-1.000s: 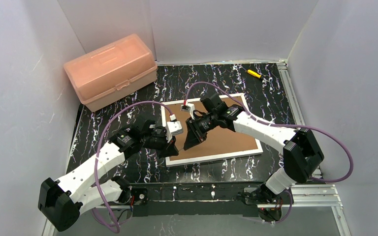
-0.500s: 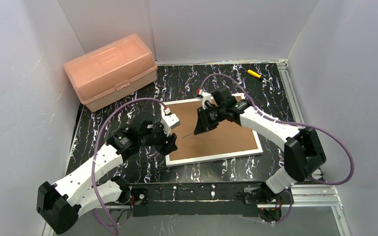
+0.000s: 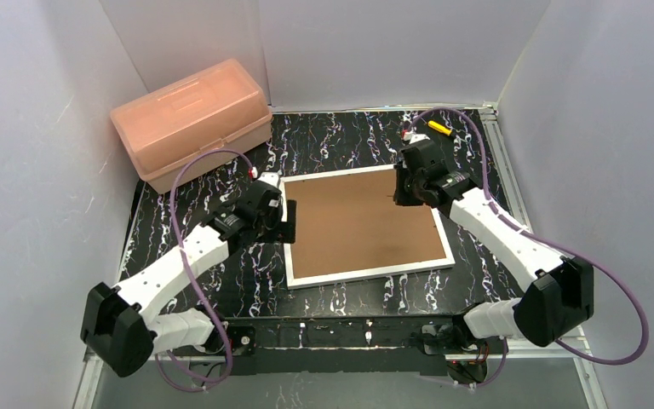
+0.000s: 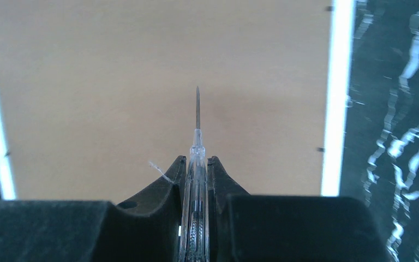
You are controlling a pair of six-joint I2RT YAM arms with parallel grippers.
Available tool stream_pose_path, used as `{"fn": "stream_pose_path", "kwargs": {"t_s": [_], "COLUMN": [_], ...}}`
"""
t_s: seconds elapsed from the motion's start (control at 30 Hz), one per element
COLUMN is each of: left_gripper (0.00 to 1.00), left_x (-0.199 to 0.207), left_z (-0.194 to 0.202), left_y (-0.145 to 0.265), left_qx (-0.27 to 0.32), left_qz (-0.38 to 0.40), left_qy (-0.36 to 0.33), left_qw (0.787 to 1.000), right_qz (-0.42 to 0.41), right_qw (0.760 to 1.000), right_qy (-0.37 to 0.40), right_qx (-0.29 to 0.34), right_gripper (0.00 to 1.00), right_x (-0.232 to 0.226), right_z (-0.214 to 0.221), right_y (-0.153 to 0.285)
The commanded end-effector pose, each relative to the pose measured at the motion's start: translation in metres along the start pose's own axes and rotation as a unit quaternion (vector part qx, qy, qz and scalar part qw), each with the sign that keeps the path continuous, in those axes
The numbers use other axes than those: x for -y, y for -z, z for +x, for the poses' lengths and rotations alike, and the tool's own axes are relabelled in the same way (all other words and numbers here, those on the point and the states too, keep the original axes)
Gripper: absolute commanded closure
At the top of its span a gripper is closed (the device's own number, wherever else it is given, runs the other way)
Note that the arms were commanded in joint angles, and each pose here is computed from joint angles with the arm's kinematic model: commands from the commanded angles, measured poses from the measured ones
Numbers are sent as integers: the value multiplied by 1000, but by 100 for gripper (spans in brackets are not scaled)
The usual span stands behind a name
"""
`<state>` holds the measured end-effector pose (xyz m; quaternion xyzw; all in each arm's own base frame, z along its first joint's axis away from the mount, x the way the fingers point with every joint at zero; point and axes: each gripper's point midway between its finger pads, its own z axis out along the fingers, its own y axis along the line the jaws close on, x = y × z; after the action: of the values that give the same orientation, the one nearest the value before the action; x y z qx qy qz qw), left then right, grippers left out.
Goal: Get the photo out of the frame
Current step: Adjust the screwdriver.
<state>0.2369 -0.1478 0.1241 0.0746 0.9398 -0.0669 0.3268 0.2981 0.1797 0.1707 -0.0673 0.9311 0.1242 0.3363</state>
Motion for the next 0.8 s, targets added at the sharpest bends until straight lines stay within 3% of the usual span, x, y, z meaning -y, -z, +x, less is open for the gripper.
{"fn": "stream_pose_path", "kwargs": {"t_s": [0.0,0.3,0.77], "left_gripper": [2,5,31], "left_x": [-10,-11,-26], "left_z": [4,21,40], "left_y": [-4,-31,-74], "left_qx": [-38,-71,-110], "left_qz": [-52,-56,-102], "left_qy": [68,110,145], "left_qw": [996,990,978], "right_qz": [156,294,279], "right_qw": [987,954,958], "right_qy": [-29,-46,-57], "right_qx": [26,24,34], "right_gripper": [99,99,99], "right_x": [51,95,94], "right_z": [-16,-9,-12], "right_y": [20,29,27]}}
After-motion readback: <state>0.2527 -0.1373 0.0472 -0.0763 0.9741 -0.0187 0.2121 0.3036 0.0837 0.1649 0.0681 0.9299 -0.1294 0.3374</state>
